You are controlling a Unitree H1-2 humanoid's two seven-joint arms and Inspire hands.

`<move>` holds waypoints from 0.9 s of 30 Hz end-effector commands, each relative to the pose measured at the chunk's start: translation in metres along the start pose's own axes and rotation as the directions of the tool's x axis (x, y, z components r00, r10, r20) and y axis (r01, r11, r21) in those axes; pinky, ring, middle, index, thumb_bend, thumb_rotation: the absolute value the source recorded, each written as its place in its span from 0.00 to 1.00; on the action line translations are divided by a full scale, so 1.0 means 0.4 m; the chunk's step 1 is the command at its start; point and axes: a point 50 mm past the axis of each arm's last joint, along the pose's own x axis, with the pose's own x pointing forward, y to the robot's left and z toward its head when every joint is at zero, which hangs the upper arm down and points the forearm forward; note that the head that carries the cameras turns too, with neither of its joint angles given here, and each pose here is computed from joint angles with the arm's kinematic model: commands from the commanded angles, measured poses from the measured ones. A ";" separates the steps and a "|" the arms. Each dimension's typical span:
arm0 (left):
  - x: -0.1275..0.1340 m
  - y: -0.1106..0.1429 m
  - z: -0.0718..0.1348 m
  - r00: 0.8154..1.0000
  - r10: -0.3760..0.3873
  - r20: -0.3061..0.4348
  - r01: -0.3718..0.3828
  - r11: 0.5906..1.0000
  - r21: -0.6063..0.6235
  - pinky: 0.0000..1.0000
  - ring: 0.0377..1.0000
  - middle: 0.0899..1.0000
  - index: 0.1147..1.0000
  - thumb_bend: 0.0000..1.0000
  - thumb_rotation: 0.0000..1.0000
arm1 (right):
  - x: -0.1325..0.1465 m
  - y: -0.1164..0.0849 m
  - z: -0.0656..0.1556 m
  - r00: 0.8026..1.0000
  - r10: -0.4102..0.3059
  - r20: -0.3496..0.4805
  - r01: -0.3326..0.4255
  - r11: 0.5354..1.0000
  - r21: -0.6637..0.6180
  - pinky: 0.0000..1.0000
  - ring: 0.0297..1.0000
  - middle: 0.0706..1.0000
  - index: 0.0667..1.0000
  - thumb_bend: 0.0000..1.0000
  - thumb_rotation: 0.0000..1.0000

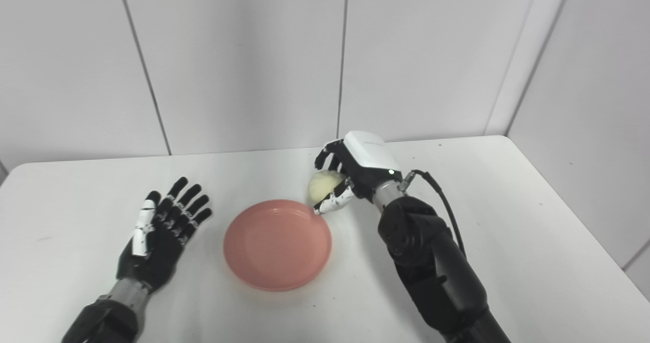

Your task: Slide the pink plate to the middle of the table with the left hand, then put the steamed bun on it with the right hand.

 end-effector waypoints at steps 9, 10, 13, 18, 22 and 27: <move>-0.079 0.002 -0.163 0.955 0.106 -0.276 -0.121 0.992 -0.036 0.92 0.92 0.93 0.95 0.48 1.00 | 0.041 -0.010 0.113 0.990 -0.022 0.137 0.032 0.997 -0.070 0.27 0.34 0.39 0.51 0.52 0.00; -0.078 0.000 -0.164 0.955 0.105 -0.277 -0.120 0.992 -0.036 0.92 0.92 0.94 0.95 0.48 1.00 | 0.042 -0.005 0.118 0.991 -0.013 0.134 0.023 0.997 -0.074 0.26 0.33 0.42 0.48 0.52 0.00; -0.076 -0.003 -0.166 0.955 0.100 -0.279 -0.117 0.992 -0.043 0.93 0.92 0.94 0.96 0.48 1.00 | 0.048 0.012 0.136 0.990 0.014 0.143 -0.007 0.999 -0.047 0.26 0.33 0.44 0.45 0.53 0.00; -0.072 -0.011 -0.164 0.955 0.102 -0.278 -0.118 0.992 -0.045 0.92 0.92 0.93 0.95 0.47 1.00 | 0.054 0.039 0.157 0.985 0.056 0.162 -0.055 0.998 -0.014 0.29 0.35 0.38 0.51 0.52 0.00; -0.072 -0.013 -0.161 0.956 0.098 -0.277 -0.115 0.992 -0.045 0.92 0.92 0.94 0.95 0.48 1.00 | 0.057 0.067 0.170 0.982 0.093 0.165 -0.092 0.996 -0.010 0.24 0.30 0.43 0.46 0.52 0.00; -0.073 -0.016 -0.155 0.956 0.096 -0.277 -0.112 0.993 -0.041 0.93 0.92 0.94 0.96 0.47 1.00 | 0.058 0.097 0.164 0.978 0.128 0.165 -0.124 0.992 -0.034 0.28 0.35 0.38 0.50 0.52 0.00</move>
